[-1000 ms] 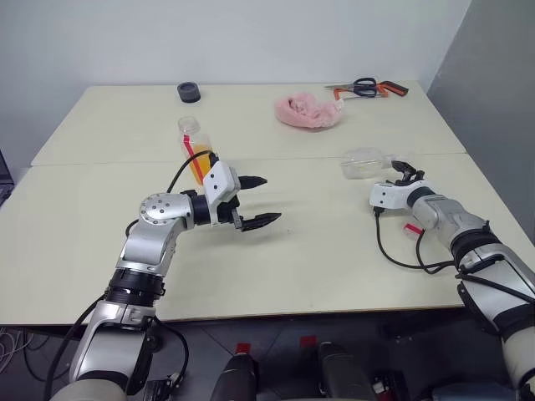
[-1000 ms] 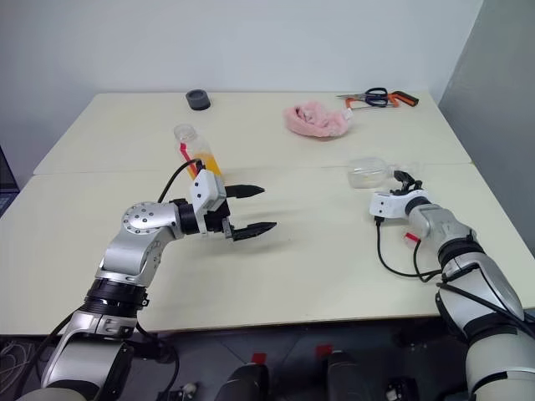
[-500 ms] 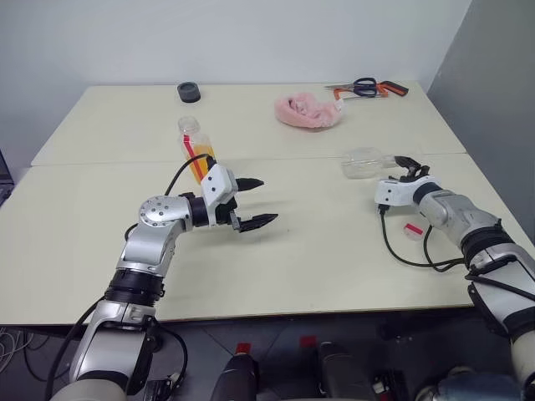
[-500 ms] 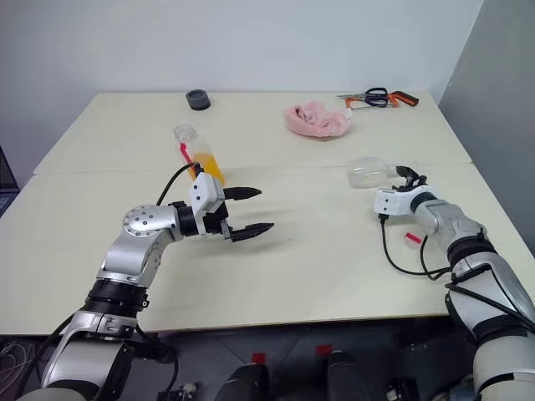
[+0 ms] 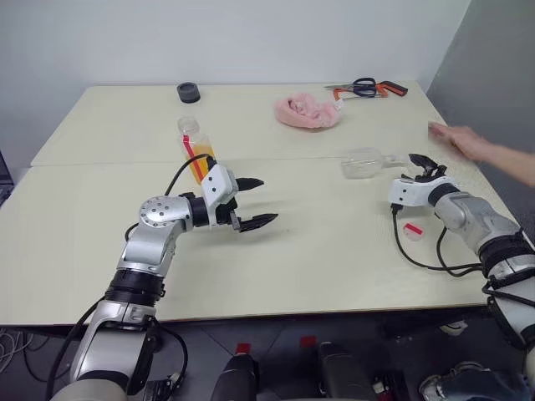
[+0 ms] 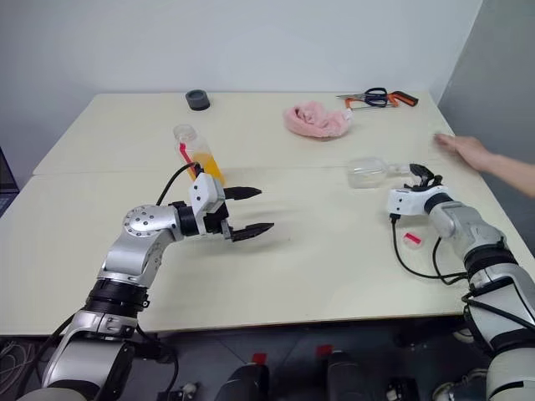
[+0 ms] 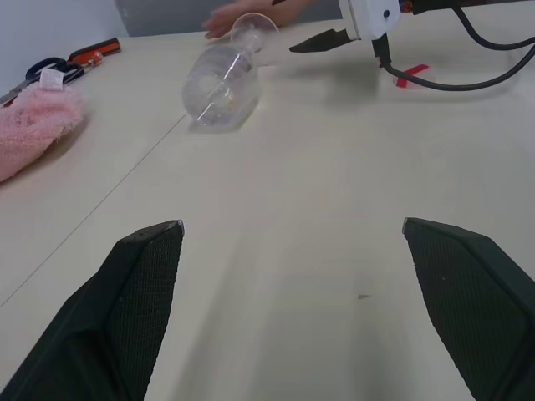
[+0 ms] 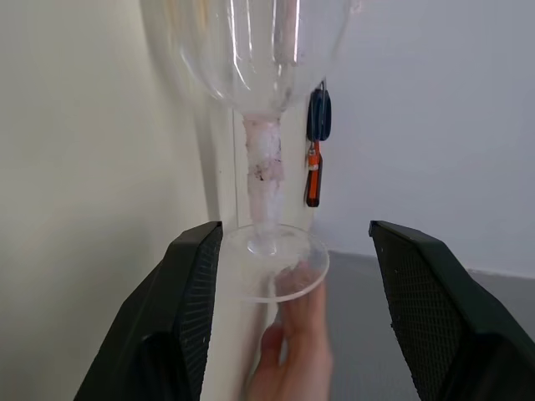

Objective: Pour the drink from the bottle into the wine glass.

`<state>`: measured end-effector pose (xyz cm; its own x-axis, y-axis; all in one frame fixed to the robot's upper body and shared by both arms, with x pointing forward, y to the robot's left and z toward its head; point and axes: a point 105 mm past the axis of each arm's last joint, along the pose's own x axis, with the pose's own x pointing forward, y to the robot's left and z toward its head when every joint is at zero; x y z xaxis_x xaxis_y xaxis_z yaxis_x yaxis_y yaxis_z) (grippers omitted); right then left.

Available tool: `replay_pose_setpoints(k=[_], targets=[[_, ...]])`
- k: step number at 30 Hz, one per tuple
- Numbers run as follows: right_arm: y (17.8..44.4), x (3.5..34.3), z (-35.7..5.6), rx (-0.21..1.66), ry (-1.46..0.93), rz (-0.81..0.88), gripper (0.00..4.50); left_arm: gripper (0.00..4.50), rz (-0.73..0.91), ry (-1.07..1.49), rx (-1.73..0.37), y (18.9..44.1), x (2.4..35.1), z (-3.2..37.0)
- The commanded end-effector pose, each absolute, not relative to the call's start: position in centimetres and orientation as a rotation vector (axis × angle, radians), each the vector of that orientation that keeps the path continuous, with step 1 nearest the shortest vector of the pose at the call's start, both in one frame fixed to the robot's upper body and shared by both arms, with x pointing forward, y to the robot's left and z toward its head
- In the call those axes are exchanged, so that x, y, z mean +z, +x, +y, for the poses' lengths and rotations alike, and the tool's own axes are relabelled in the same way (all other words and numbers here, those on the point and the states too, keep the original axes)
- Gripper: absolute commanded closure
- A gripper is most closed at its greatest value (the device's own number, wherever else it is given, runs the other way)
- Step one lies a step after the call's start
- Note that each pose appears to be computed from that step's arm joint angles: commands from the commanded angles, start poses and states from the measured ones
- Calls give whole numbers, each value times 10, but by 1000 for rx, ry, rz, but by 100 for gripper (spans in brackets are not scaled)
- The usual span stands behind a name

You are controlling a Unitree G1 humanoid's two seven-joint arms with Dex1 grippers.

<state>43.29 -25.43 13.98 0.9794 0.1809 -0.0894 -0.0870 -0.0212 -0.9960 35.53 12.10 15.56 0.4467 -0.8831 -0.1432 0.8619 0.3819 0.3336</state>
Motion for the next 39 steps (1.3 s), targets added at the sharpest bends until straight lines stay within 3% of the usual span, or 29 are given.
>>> replay_pose_setpoints(k=[1, 22, 39], targets=[[434, 161, -256, 161, -1548, -119, 151, 0, -115, 409, -1113, 358, 169, 118], [437, 143, -251, 184, -1542, -50, 151, 0, -114, 412, -1108, 360, 167, 121], [464, 148, -235, 94, -1623, 53, 151, 0, -124, 406, -1109, 361, 172, 122]])
